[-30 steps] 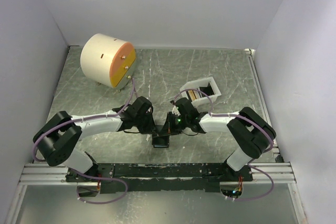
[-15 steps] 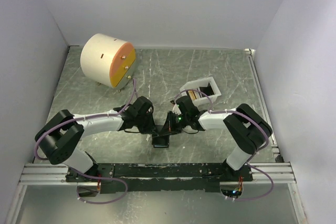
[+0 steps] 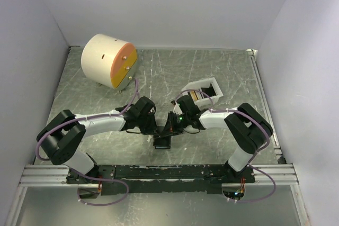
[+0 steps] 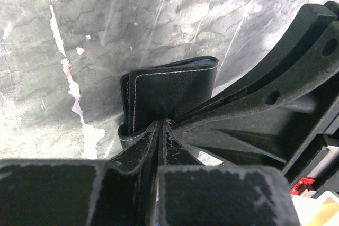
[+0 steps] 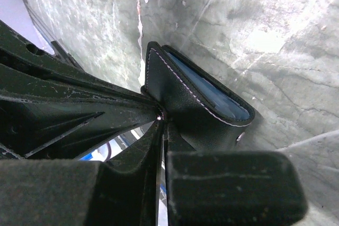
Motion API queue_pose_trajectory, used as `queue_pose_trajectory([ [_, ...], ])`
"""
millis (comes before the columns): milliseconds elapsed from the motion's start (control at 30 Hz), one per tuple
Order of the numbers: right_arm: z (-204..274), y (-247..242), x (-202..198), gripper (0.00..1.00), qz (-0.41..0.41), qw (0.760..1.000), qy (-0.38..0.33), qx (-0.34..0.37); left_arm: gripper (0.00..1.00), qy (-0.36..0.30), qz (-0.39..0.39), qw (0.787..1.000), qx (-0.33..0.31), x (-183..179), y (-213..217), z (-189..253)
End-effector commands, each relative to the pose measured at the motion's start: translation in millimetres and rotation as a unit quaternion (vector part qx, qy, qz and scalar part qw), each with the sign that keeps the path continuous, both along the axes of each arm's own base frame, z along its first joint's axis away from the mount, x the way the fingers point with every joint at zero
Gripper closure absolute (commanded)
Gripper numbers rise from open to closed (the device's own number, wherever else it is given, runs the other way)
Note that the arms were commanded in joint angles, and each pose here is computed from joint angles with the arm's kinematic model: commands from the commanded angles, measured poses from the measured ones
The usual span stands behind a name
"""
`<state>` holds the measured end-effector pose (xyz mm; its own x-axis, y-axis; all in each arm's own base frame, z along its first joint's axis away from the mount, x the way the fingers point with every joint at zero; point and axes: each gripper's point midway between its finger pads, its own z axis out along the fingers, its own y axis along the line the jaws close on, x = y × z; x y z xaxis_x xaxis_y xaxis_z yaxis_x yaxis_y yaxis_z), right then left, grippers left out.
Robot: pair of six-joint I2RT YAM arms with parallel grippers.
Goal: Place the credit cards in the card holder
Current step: Close the card holder at the center of the board, then reset both arms
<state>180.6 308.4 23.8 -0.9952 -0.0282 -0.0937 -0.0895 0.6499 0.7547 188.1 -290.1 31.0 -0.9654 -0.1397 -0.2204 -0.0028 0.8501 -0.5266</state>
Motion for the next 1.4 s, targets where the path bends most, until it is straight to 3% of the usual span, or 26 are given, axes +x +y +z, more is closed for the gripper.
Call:
queue_pose_trajectory([
  [0, -25, -28, 8, 0.92, -0.021, 0.994, -0.038, -0.096, 0.88, 0.005, -0.010, 1.000, 0.014, -7, 3, 2],
  [167, 25, -22, 25, 0.79, -0.020, 0.992, -0.099, -0.078, 0.84, -0.038, 0.000, 0.999, -0.022, 0, 1, 41],
  [400, 91, -36, 39, 0.60, -0.049, 0.977, -0.198, -0.066, 0.63, -0.133, 0.033, 0.990, -0.031, 14, 22, 112],
  [433, 98, -41, 40, 0.58, -0.057, 0.974, -0.210, -0.070, 0.59, -0.144, 0.036, 0.988, -0.033, 15, 26, 122],
  [533, 122, -53, 45, 0.51, -0.081, 0.961, -0.255, -0.073, 0.34, -0.175, 0.037, 0.983, -0.037, 14, 35, 150],
  [633, 145, -62, 48, 0.40, -0.091, 0.947, -0.300, -0.069, 0.18, -0.194, 0.038, 0.980, -0.033, 11, 46, 172],
  [800, 171, -85, 54, 0.26, -0.131, 0.922, -0.355, -0.083, 0.09, -0.237, 0.038, 0.970, -0.033, 7, 64, 211],
  [833, 176, -90, 54, 0.24, -0.144, 0.918, -0.360, -0.086, 0.02, -0.246, 0.043, 0.968, -0.033, 6, 69, 218],
  [900, 189, -103, 54, 0.19, -0.173, 0.909, -0.367, -0.094, 0.00, -0.264, 0.051, 0.963, -0.034, 4, 80, 231],
  [933, 194, -108, 55, 0.14, -0.183, 0.905, -0.371, -0.096, 0.00, -0.272, 0.055, 0.960, -0.036, 2, 84, 237],
  [967, 200, -111, 55, 0.02, -0.191, 0.901, -0.377, -0.097, 0.00, -0.278, 0.057, 0.958, -0.040, 0, 88, 243],
  [1000, 205, -116, 55, 0.00, -0.201, 0.897, -0.382, -0.098, 0.00, -0.285, 0.057, 0.956, -0.047, -2, 90, 250],
  [1167, 233, -134, 51, 0.00, -0.236, 0.877, -0.408, -0.092, 0.00, -0.327, 0.057, 0.938, -0.102, -16, 101, 283],
  [1367, 241, -144, 46, 0.00, -0.268, 0.867, -0.414, -0.069, 0.00, -0.342, 0.096, 0.927, -0.122, -26, 124, 282],
])
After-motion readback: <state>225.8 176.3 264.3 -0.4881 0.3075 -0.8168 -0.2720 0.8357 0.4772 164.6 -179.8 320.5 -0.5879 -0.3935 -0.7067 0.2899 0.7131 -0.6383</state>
